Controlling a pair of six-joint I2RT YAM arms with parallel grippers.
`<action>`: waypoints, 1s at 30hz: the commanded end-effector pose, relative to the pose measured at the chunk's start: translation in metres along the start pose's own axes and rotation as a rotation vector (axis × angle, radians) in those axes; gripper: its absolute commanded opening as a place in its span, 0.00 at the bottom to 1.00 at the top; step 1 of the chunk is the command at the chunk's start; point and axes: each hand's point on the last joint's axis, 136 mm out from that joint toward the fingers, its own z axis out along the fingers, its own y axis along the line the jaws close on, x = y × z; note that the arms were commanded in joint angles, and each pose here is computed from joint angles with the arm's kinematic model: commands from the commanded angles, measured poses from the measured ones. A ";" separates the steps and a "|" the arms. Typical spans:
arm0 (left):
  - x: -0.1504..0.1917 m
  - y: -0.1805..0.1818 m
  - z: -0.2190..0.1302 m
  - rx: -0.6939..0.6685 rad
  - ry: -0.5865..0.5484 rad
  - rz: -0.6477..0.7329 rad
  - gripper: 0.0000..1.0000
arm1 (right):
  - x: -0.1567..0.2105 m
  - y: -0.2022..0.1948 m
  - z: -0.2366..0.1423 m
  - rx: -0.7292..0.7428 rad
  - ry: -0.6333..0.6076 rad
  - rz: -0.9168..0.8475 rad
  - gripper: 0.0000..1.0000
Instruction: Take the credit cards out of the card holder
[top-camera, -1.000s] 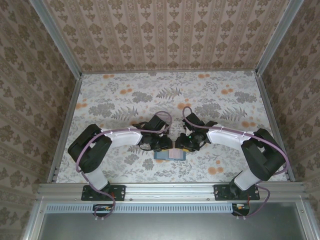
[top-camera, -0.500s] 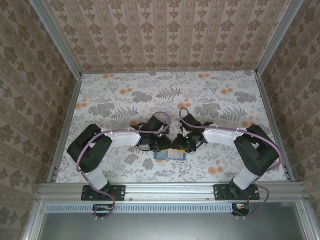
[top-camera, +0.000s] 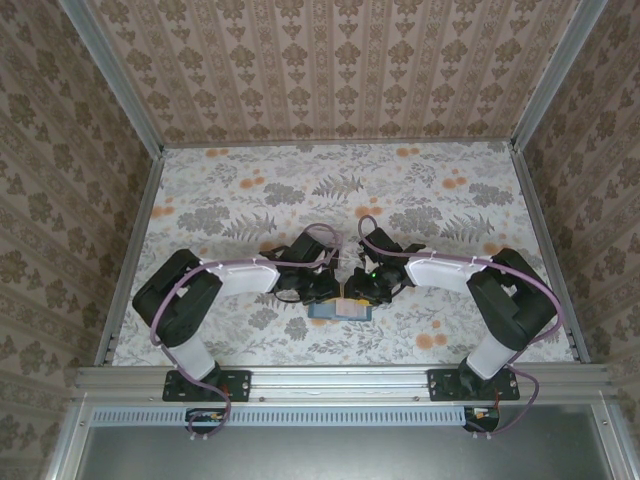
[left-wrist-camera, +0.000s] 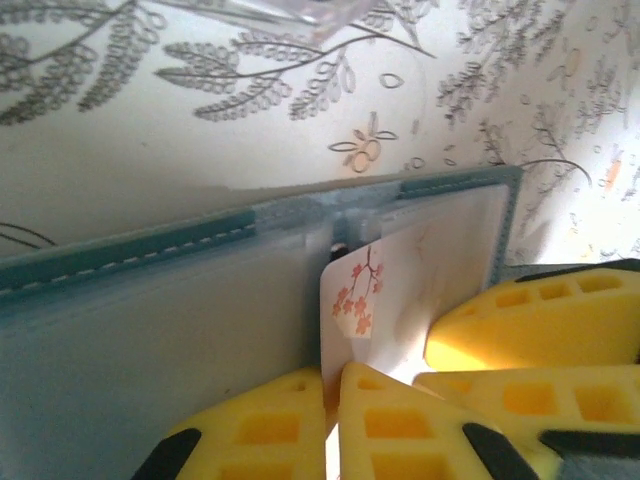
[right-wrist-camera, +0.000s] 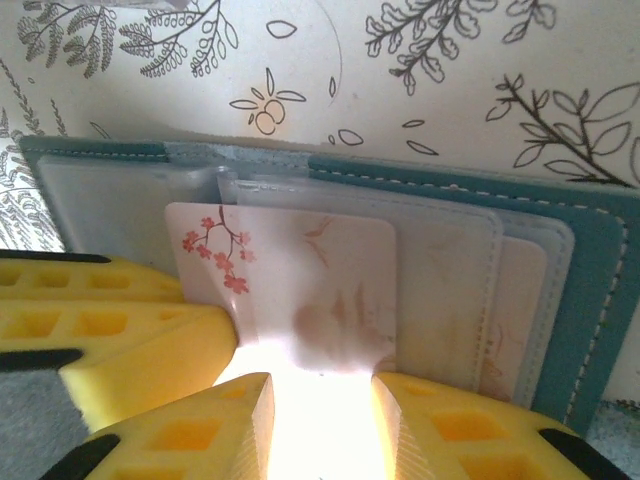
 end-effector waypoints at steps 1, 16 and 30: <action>0.007 0.012 -0.009 -0.032 0.008 0.009 0.08 | 0.003 -0.035 -0.007 0.190 -0.021 -0.014 0.35; 0.004 0.005 -0.042 -0.066 -0.021 0.080 0.03 | 0.002 -0.018 -0.021 0.128 -0.044 -0.037 0.35; -0.011 -0.028 -0.083 -0.109 0.029 0.511 0.00 | -0.001 0.001 -0.044 0.081 -0.071 -0.099 0.36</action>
